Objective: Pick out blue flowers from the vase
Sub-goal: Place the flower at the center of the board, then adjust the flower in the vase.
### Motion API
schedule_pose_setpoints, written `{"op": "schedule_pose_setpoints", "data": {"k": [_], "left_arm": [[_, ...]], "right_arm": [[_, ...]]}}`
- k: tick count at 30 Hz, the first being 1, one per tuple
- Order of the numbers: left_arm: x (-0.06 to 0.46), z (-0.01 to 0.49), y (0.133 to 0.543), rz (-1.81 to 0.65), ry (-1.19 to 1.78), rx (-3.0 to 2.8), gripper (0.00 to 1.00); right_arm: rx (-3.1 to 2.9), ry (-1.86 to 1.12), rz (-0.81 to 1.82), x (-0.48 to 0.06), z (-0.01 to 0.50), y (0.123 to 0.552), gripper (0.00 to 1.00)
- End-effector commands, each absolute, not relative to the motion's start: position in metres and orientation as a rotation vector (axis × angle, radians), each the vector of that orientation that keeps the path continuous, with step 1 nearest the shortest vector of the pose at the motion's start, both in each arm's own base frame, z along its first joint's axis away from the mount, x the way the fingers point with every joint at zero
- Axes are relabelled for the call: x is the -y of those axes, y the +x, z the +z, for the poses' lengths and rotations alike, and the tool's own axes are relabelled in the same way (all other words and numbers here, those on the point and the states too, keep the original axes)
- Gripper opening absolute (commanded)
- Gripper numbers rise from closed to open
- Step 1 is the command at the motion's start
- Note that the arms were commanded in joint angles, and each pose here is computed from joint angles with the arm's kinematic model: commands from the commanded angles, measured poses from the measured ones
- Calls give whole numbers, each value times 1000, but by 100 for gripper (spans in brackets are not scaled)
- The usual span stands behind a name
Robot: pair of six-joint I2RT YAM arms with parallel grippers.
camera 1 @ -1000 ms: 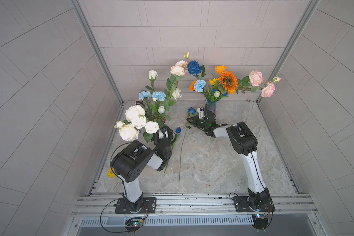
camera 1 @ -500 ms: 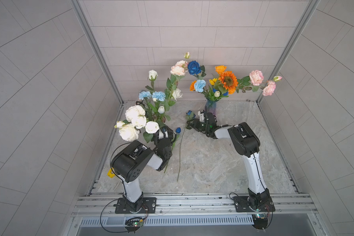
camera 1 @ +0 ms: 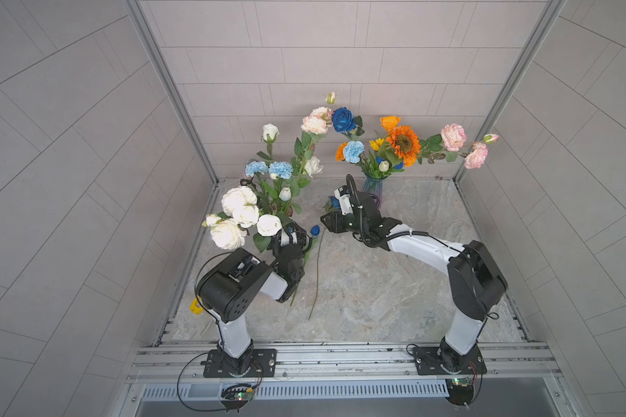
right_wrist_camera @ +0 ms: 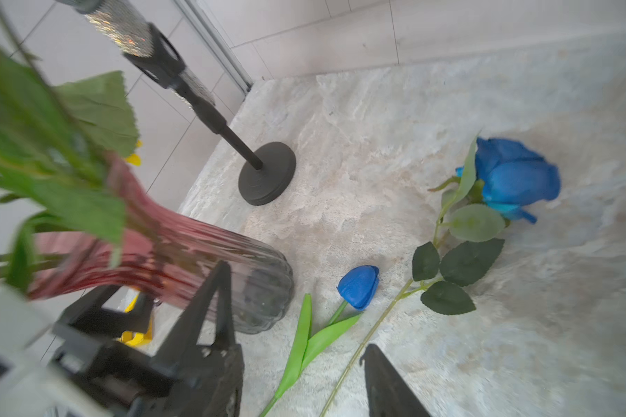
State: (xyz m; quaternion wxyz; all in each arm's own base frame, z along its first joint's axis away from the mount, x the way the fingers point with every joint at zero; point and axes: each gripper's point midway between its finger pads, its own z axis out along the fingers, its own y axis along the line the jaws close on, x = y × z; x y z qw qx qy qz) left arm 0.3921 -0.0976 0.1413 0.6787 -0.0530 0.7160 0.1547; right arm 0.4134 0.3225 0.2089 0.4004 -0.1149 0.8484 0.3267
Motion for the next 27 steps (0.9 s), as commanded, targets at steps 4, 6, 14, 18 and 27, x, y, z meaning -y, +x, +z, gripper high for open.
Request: {"op": "schedule_pose_setpoints", "data": {"k": [4,6,14,18,27], "left_arm": [[95,141,390,350,-124,-1607,92],[95,141,390,355,-124,-1609,92],[99,139,387,345,-95,-1615,99],[99,143,384,342,-103,-1608,100],[104,152,374,330,-87,-1593,100]], "right_arm": [[-1994,-496,898,-329,304,372,58],[-1952,-523,948,-335,326,367,59],[-1831,-612,1084,-366,382,369,59],[-1815,-639,1120,-380,388,379,60],[-1807,-722,1160,-398,381,382,60]]}}
